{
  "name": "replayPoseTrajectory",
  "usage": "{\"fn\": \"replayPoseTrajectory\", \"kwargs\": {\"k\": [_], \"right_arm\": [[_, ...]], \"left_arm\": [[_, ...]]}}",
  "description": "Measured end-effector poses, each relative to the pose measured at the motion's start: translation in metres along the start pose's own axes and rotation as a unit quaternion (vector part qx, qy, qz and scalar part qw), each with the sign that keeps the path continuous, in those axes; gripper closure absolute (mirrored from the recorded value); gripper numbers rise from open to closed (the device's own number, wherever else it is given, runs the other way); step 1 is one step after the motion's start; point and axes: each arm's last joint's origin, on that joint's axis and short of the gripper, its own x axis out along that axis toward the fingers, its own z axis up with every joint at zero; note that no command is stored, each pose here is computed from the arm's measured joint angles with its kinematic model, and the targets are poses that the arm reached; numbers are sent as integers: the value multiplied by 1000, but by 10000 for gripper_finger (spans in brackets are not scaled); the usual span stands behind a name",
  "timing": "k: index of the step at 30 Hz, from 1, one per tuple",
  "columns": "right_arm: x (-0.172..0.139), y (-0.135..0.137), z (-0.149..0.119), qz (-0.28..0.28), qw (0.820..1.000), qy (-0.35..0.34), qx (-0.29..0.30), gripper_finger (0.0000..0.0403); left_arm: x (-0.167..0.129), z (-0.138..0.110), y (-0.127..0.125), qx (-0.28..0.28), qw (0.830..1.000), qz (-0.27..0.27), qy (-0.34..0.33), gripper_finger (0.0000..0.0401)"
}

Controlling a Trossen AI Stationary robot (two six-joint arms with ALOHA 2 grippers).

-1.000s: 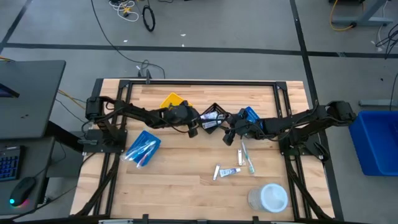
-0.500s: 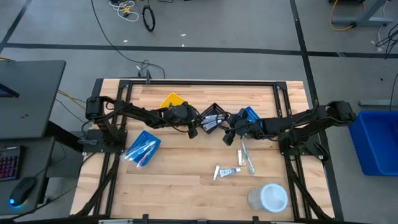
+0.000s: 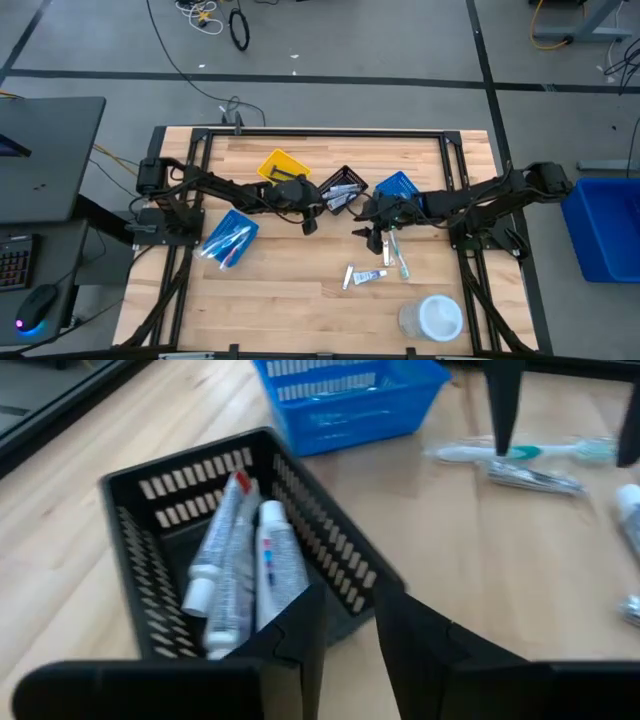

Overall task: Pick & Place Travel size toiletries
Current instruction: Put the silver nail cutter into the right blue bin

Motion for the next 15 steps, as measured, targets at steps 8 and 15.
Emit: {"fn": "replayPoseTrajectory", "kwargs": {"k": [8, 15], "right_arm": [[-1, 9, -1, 14, 1000, -3, -15, 217], [10, 33, 0, 90, 989, -52, -100, 229]], "left_arm": [[-3, -2, -22, 15, 999, -29, 1, 309], [-5, -3, -29, 20, 999, -38, 1, 310]]}}
